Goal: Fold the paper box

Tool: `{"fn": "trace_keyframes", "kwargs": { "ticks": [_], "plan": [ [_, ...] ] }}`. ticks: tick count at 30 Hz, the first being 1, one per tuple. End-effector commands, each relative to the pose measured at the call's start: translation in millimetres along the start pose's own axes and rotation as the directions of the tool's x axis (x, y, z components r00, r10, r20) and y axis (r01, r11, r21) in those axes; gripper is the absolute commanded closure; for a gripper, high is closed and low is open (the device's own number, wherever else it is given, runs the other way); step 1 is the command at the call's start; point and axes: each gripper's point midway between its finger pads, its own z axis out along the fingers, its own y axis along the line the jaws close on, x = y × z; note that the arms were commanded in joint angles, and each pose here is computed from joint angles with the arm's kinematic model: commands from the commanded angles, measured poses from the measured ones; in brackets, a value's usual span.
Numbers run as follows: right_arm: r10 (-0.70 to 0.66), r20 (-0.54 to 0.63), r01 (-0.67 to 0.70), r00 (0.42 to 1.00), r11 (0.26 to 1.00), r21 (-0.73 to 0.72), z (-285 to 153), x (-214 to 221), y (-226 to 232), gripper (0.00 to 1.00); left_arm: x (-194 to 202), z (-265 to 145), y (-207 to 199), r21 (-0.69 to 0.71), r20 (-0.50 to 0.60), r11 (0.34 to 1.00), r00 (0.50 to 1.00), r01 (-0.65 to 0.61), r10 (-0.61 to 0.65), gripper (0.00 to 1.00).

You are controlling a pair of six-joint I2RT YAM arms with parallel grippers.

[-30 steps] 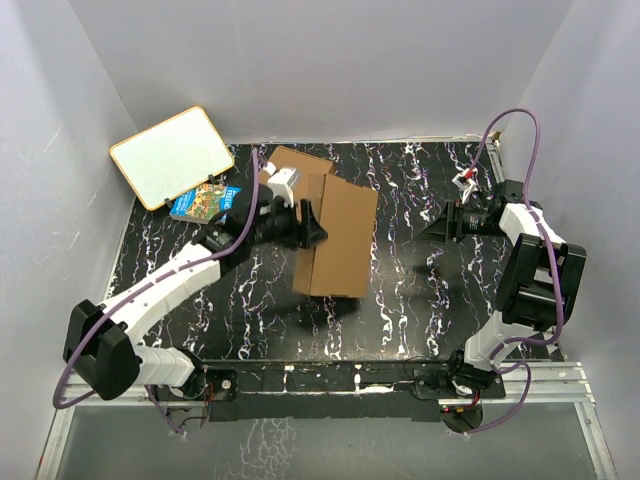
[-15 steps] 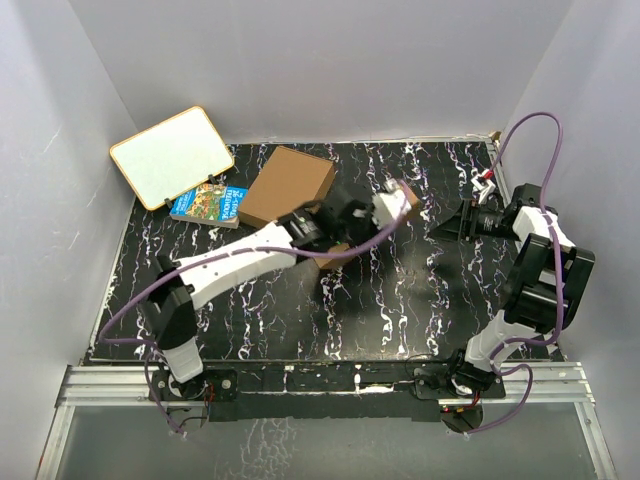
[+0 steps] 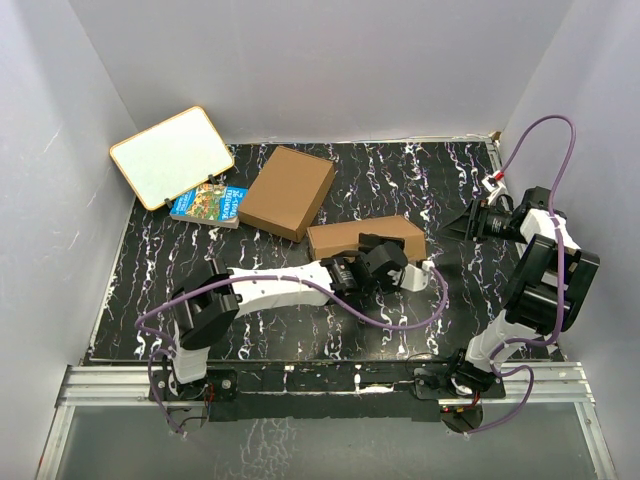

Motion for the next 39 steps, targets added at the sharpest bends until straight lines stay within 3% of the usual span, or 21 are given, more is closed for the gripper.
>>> {"fn": "trace_keyframes", "kwargs": {
  "ticks": [1, 2, 3, 8, 13, 17, 20, 22, 24, 28, 30, 33, 39],
  "plan": [
    [-0.087, 0.045, 0.088, 0.995, 0.996, -0.005, -5.6, -15.7, 8.6, 0.20, -11.6, -4.3, -9.6, 0.057, 0.037, 0.996, 0.996, 0.074, -0.076, 0.17],
    [-0.087, 0.045, 0.087, 0.995, 0.996, -0.005, -5.8, -15.6, 8.1, 0.20, -17.3, -7.9, -18.7, 0.113, 0.056, 0.989, 0.993, 0.097, -0.104, 0.05],
    [-0.085, 0.044, 0.086, 0.995, 0.996, -0.004, -5.7, -15.1, 7.9, 0.20, -23.1, -13.0, -28.5, 0.180, 0.077, 0.976, 0.987, 0.124, -0.139, 0.03],
    [-0.083, 0.043, 0.083, 0.996, 0.997, -0.004, -5.4, -14.5, 7.3, 0.20, -49.1, -58.2, -54.2, 0.429, 0.174, 0.873, 0.927, 0.233, -0.333, 0.03],
    [-0.081, 0.041, 0.082, 0.996, 0.997, -0.006, -4.8, -13.3, 6.9, 0.20, -72.7, -105.3, -65.3, 0.598, 0.255, 0.747, 0.815, 0.291, -0.521, 0.03],
    [-0.098, 0.042, 0.098, 0.994, 0.995, -0.008, -5.5, -12.6, 8.4, 0.20, -74.4, -125.3, -57.9, 0.646, 0.246, 0.660, 0.713, 0.384, -0.656, 0.03],
    [-0.132, 0.049, 0.133, 0.990, 0.991, -0.021, -6.7, -13.5, 14.2, 0.20, -47.7, -125.7, -42.8, 0.655, 0.166, 0.507, 0.548, 0.560, -0.820, 0.11],
    [-0.164, 0.058, 0.166, 0.985, 0.985, -0.040, -7.0, -14.1, 21.2, 0.20, -18.5, -123.8, -28.9, 0.639, 0.095, 0.344, 0.373, 0.688, -0.923, 0.18],
    [-0.205, 0.066, 0.208, 0.977, 0.977, -0.052, -6.9, -15.3, 28.0, 0.19, 13.7, -121.0, -15.1, 0.591, 0.046, 0.160, 0.165, 0.791, -0.985, 0.22],
    [-0.258, 0.064, 0.262, 0.964, 0.963, -0.065, -2.3, -13.4, 36.2, 0.19, 75.4, -114.5, -15.7, 0.466, 0.029, -0.091, -0.118, 0.880, -0.993, 0.26],
    [-0.266, 0.057, 0.270, 0.962, 0.960, -0.069, 0.3, -11.8, 37.8, 0.20, 98.1, -107.6, -20.1, 0.414, 0.014, -0.193, -0.218, 0.889, -0.976, 0.26],
    [-0.274, 0.055, 0.277, 0.960, 0.958, -0.076, 1.5, -11.2, 40.1, 0.21, 111.9, -92.9, -30.3, 0.399, -0.059, -0.307, -0.310, 0.864, -0.949, 0.28],
    [-0.283, 0.047, 0.286, 0.958, 0.956, -0.061, 0.8, -9.6, 38.9, 0.21, 97.6, -57.6, -38.3, 0.433, -0.180, -0.393, -0.349, 0.811, -0.920, 0.36]
  ]
}}
